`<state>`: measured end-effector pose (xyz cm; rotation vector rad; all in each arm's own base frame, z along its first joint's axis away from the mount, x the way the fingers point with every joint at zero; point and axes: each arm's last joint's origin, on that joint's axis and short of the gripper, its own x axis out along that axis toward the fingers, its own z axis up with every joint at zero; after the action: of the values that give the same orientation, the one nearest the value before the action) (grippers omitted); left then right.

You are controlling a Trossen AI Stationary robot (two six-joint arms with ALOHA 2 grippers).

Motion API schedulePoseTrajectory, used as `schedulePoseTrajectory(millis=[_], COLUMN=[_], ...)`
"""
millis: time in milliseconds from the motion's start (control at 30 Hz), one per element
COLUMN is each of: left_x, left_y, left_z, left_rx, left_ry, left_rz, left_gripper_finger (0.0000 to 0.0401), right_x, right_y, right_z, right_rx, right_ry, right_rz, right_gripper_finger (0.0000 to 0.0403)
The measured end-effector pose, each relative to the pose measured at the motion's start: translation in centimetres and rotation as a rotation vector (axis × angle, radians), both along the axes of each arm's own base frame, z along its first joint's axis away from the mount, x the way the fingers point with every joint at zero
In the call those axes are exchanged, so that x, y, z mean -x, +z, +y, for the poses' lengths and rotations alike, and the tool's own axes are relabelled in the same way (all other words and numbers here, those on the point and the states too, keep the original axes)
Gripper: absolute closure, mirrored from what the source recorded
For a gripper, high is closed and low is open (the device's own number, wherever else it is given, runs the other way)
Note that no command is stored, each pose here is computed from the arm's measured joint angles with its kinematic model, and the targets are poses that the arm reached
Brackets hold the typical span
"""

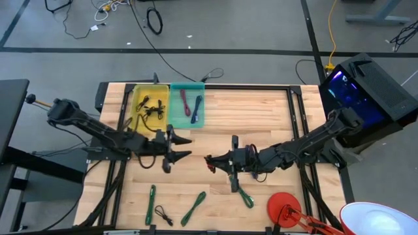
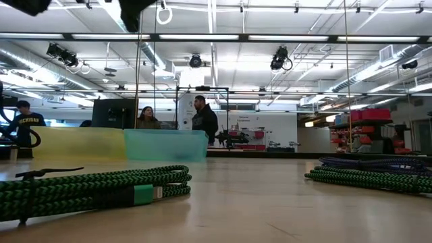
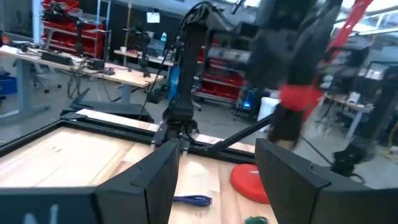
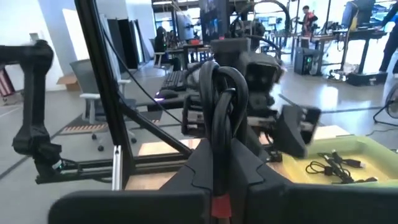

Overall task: Pick & Place USB Port
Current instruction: Put the black charger cable into the yellow bin

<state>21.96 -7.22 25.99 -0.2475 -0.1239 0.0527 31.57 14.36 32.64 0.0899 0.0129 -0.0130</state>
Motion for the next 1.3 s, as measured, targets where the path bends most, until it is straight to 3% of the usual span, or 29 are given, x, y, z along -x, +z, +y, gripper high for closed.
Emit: schedulePoseTrajectory(millis=[267,433,567,1000,1100,1233,1300], left_x=[-3.1,-4.9,-6.2,-7.9,-7.9,-7.9,-7.9], left_y=[-2.2,-1.2,-0.4,1.4,1.3,0.9,0.9], left_z=[0.2,-0.6,-1.5,-2.0,-2.0,-2.1,-2.1], left_rx=[0.032,-0.136,-0.243,-0.241,-0.218,-0.216,-0.217], left_ry=[-0.107,-0.250,-0.255,-0.273,-0.285,-0.296,-0.292], left_rz=[-0.017,-0.060,-0.082,-0.132,-0.117,-0.074,-0.066], left_gripper_finger=[0.0185,0.0185,0.0185,0.0192,0.0227,0.0336,0.0357], right_x=[0.0,-0.3,-0.5,-0.7,-0.8,-0.8,-0.8], right_y=[0.2,-0.2,-0.3,-0.4,-0.5,-0.5,-0.5], right_z=[0.0,0.2,0.2,0.1,-0.1,-0.1,0.0], right_rx=[0.014,0.015,0.015,0.026,0.025,0.034,0.042], right_ry=[0.015,0.022,0.029,0.019,0.017,0.017,0.021], right_rz=[-0.026,-0.021,-0.024,-0.022,-0.017,-0.014,-0.013], right_gripper_finger=[0.0390,0.0390,0.0391,0.0392,0.0392,0.0392,0.0392])
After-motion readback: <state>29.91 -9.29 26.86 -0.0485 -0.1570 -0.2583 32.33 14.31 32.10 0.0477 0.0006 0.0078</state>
